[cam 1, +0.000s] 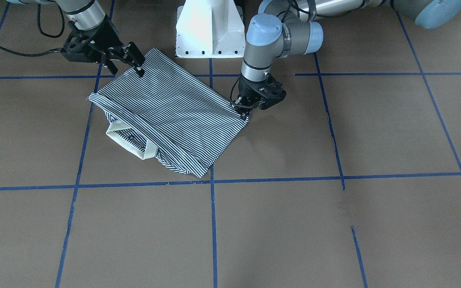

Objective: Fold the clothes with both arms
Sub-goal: 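Rotate the shirt upright with the right gripper while the left arm lifts away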

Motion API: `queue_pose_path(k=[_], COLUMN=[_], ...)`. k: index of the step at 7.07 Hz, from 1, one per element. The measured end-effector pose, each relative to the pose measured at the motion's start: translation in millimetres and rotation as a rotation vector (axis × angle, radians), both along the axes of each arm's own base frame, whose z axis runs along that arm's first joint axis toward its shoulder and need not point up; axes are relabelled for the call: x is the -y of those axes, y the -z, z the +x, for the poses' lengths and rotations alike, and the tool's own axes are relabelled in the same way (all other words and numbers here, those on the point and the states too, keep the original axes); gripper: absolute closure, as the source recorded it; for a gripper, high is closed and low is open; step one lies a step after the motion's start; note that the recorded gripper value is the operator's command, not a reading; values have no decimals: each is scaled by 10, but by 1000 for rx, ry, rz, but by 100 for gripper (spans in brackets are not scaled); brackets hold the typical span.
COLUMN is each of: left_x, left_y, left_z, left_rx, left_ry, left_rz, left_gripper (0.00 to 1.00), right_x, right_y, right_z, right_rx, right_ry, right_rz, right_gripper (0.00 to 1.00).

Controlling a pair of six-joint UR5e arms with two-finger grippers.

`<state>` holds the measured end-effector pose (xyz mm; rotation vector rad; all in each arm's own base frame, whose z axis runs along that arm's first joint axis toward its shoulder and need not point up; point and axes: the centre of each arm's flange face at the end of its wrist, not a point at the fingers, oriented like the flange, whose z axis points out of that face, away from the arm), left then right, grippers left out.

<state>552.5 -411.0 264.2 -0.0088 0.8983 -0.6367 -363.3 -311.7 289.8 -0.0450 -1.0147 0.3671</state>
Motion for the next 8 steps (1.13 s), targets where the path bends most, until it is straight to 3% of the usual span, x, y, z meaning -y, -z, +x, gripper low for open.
queue_pose_path(k=[3, 8], left_x=[817, 1913], left_y=[-87, 47], left_z=[-213, 107], left_rx=[71, 53], left_ry=[58, 92], left_rz=[98, 290], left_gripper=[100, 100], right_x=[10, 27], right_y=[-13, 18], right_z=[-27, -39], right_rx=[-4, 0], right_ry=[-4, -14], right_rz=[1, 8], right_gripper=[0, 0])
